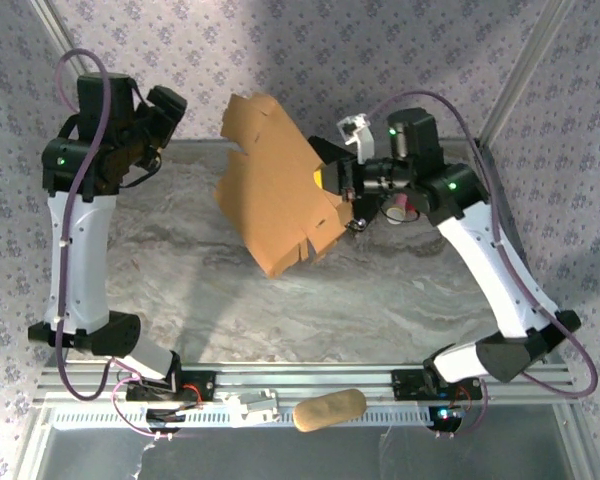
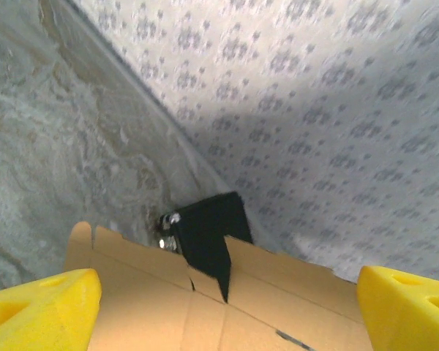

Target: Fold the paper box

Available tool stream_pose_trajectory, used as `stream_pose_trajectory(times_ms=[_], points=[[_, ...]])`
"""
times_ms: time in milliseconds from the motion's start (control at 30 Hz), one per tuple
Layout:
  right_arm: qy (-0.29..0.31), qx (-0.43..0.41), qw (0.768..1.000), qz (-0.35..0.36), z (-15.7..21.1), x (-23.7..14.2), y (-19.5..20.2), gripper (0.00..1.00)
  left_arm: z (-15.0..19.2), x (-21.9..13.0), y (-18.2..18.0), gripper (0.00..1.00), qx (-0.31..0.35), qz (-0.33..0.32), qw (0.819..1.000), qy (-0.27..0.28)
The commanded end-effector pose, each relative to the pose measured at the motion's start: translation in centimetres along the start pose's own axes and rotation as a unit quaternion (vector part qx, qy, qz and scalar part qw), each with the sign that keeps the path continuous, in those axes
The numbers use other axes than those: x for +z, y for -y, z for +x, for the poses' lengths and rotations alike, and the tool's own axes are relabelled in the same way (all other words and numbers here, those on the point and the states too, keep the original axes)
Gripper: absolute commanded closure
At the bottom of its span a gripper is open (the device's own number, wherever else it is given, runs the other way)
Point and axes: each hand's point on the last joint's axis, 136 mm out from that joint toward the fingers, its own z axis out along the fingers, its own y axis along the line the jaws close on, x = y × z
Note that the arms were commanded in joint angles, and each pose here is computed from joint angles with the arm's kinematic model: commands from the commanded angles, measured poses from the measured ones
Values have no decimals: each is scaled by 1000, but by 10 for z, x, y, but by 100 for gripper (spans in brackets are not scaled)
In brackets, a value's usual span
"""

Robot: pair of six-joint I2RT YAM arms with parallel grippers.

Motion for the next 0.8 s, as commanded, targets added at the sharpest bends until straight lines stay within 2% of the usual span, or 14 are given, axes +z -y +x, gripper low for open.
stream_pose_trajectory(times_ms=[0,100,233,400,500,767], points=[[-103,72,992,1,60,4,23,100,20,26,1,12,24,12,998,-49],[-143,60,986,57,90,10,70,100,45,47,-4,17,52,19,994,-94],[-171,27,977,128,103,15,119,100,78,70,-23,18,90,10,986,-139],[-197,-45,960,196,106,19,153,100,98,79,-40,18,133,18,981,-143],[-213,-107,942,237,114,26,178,100,110,86,-51,18,152,22,979,-133],[-193,-251,904,289,107,44,212,100,150,77,-65,18,163,68,977,-116]])
